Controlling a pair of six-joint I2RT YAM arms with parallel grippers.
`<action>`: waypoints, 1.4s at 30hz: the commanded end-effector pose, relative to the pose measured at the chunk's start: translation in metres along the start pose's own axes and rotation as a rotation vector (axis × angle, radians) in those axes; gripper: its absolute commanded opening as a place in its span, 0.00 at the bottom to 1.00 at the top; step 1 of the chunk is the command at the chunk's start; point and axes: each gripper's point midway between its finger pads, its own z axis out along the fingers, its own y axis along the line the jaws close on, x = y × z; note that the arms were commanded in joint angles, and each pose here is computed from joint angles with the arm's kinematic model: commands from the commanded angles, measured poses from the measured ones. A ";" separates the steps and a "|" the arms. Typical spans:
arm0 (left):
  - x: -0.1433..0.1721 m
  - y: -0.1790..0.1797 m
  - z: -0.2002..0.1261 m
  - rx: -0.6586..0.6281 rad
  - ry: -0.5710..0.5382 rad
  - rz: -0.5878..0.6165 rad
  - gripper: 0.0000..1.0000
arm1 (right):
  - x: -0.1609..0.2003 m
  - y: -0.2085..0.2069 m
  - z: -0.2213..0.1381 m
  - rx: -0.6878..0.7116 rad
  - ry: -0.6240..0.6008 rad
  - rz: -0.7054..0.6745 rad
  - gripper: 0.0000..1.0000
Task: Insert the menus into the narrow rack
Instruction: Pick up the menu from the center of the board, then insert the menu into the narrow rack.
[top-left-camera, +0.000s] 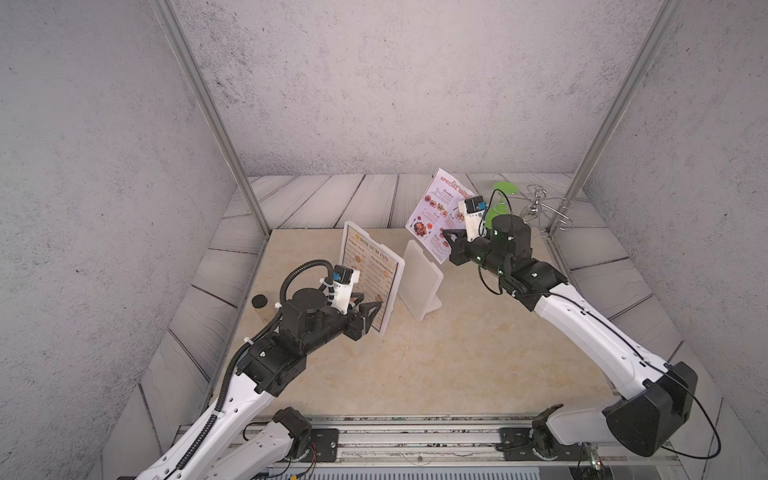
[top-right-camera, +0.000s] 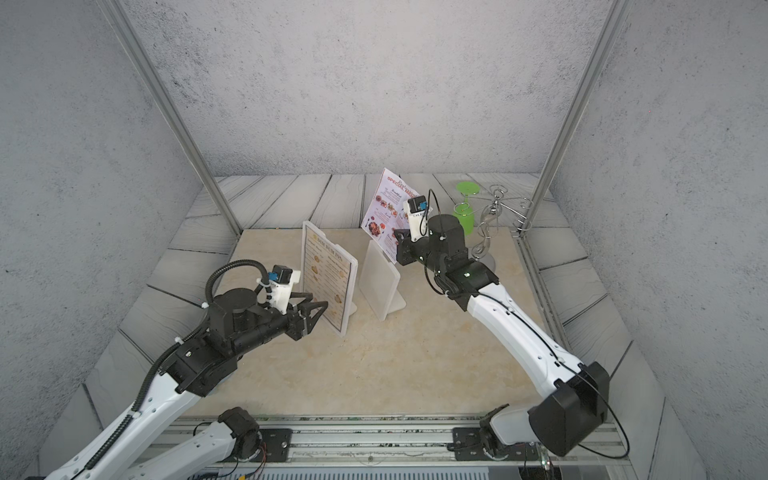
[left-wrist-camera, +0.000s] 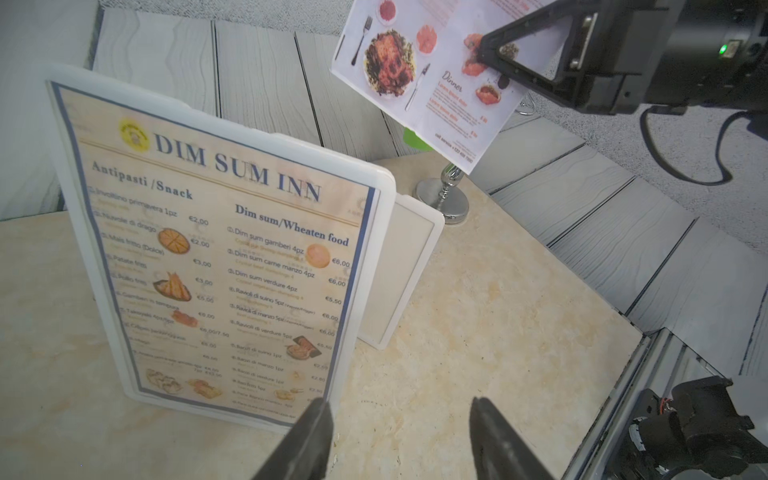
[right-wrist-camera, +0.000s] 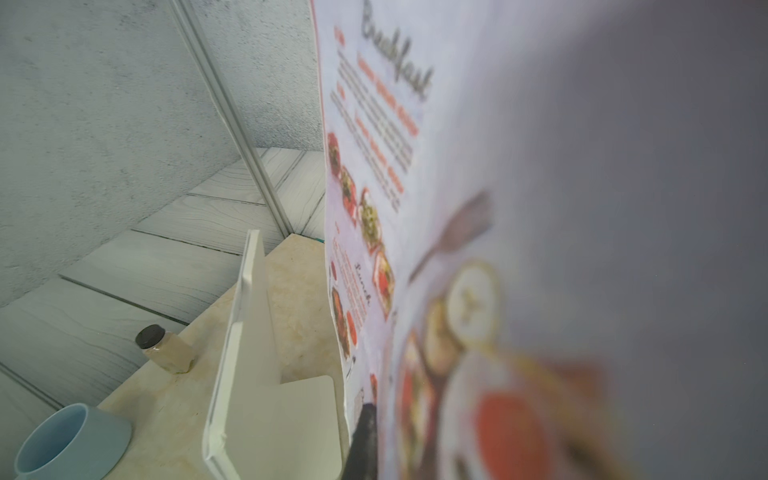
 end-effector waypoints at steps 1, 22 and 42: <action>0.000 -0.001 -0.003 0.000 -0.035 -0.029 0.57 | -0.017 -0.018 0.016 0.072 -0.084 0.035 0.00; 0.014 -0.002 0.001 0.014 0.017 -0.038 0.56 | 0.026 -0.048 0.075 0.156 -0.070 0.118 0.00; 0.017 -0.003 0.000 0.017 0.022 -0.055 0.56 | 0.045 -0.043 0.080 0.121 -0.026 0.178 0.00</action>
